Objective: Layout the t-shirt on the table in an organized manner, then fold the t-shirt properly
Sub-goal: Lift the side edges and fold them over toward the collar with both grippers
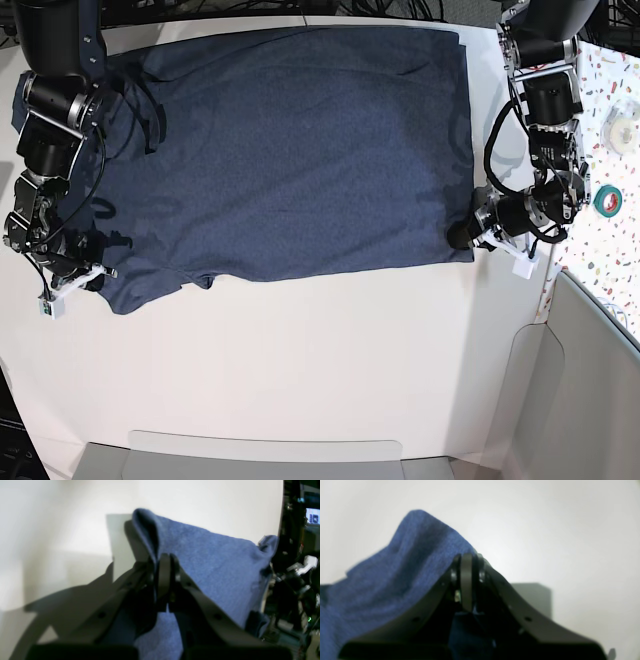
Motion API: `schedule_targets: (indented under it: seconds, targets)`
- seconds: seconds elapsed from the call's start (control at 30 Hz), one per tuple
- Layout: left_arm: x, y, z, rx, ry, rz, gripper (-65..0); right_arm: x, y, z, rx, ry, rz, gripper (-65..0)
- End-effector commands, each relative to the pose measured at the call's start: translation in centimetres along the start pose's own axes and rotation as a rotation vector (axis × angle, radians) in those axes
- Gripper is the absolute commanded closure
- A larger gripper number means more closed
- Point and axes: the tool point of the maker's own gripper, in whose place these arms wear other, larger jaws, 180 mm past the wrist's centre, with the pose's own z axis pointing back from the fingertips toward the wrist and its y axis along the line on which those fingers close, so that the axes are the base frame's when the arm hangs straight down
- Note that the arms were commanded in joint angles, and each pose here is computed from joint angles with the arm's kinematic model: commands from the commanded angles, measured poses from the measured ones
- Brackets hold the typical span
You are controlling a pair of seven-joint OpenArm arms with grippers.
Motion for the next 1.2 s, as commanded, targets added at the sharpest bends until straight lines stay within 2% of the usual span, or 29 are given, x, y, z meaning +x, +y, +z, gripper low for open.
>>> schedule_targets:
  seconds: [0.0,0.17,0.53,0.67,0.9,1.17]
  targets:
    - [2.0,-1.1,0.9,-0.008,-0.037,-0.049,-0.2,2.5,-0.7,1.1,-0.017,-0.058,0.033,0.0]
    - [2.2,-2.3,1.8,-0.014,-0.059,-0.119,-0.2,3.8,-0.7,2.6,-0.04,-0.118,0.104,0.0]
    - [1.2,-4.9,3.8,-0.023,-0.073,-0.267,-0.2,3.6,-0.6,4.9,-0.072,-0.167,0.203,0.0]
    - [0.2,-5.7,4.5,-0.021,-0.05,-0.316,-0.2,3.7,-0.4,6.0,-0.083,-0.19,0.242,0.0]
    - [-1.1,-7.0,5.6,-0.025,-0.059,-0.391,-0.2,3.5,-3.5,9.3,-0.166,-0.252,0.205,0.0]
    - [-2.4,-7.3,6.9,-0.008,-0.052,-0.446,-0.1,0.1,-5.7,11.1,-0.166,-0.193,0.242,0.0]
